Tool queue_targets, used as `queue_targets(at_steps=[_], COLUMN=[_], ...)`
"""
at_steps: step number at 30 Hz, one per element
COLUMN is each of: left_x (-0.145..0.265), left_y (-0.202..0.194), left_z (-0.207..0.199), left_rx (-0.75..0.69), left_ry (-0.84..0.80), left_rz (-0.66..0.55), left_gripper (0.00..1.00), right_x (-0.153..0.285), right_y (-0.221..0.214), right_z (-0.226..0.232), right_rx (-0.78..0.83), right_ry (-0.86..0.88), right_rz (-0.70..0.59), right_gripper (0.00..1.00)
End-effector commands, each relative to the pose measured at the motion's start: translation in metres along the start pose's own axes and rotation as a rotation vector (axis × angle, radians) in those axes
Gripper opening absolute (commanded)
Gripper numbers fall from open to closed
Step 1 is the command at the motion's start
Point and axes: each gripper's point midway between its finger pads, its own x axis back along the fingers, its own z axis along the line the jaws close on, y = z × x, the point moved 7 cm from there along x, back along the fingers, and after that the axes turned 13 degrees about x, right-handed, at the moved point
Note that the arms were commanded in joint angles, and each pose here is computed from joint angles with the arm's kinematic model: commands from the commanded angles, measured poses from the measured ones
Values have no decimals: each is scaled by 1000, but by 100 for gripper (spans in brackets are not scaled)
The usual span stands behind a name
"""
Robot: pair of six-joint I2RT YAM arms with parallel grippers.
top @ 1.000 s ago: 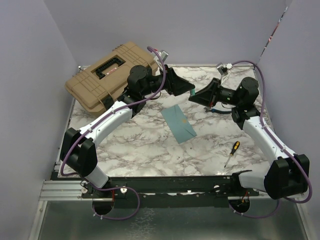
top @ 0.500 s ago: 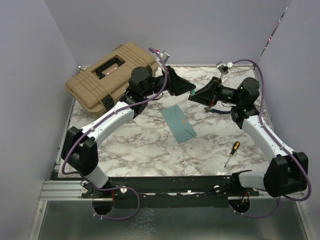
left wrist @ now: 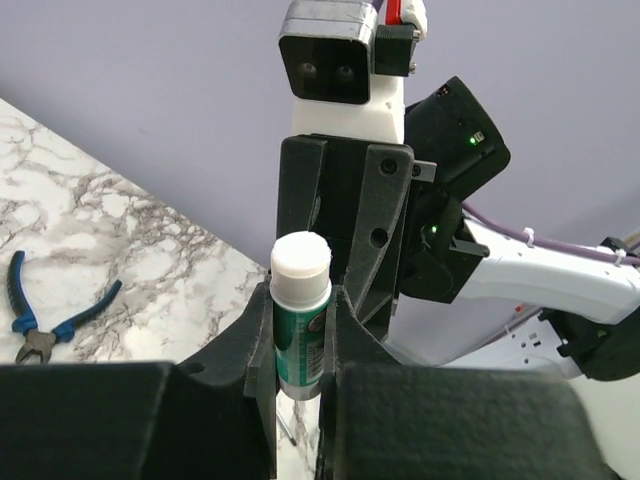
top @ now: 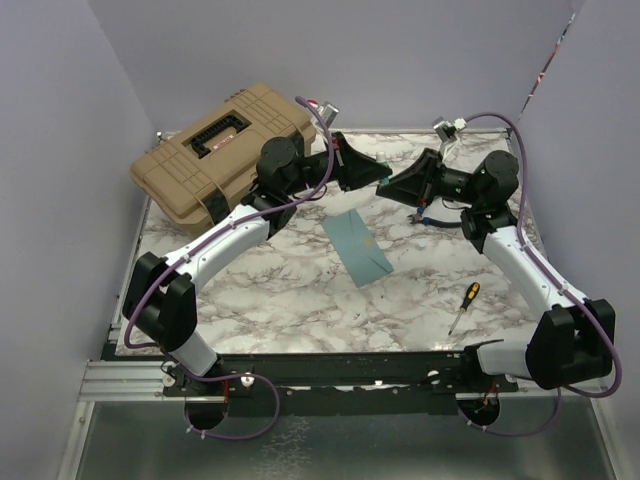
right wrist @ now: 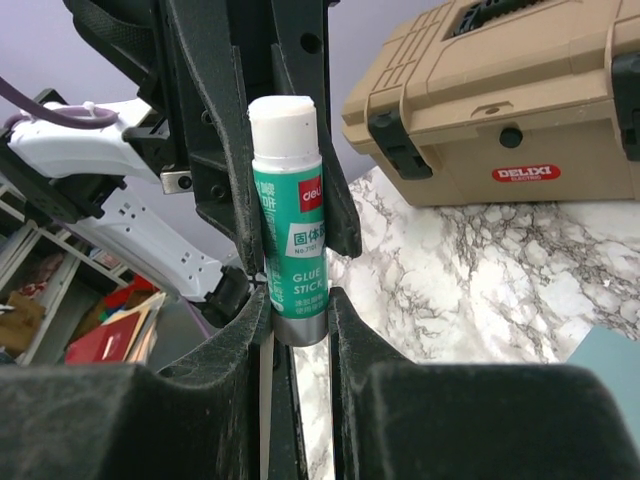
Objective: Place the letter into the envelope and seal it
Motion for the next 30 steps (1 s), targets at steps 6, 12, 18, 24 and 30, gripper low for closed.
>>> queue_targets(at_steps=[6, 12, 18, 24, 30], left_x=[-2, 5, 7, 12, 25], left_y=[18, 33, 52, 44, 47], left_z=[13, 41, 29, 16, -13], left_rx=[102, 163, 118, -60, -153], left_ry=[166, 481, 543, 392, 131], left_rz=[-218, -347, -393, -242, -113], left_gripper=[0, 0, 0, 0, 0], right_x=[-15, -40, -49, -60, -37], right_y=[8, -10, -2, 8, 9], right_z=[-19, -39, -37, 30, 50], right_rx=[118, 299, 303, 283, 155], right_ry=[-338, -772, -859, -366, -167], right_rz=[61, 181, 157, 128, 49], right_gripper=[0, 0, 17, 86, 84])
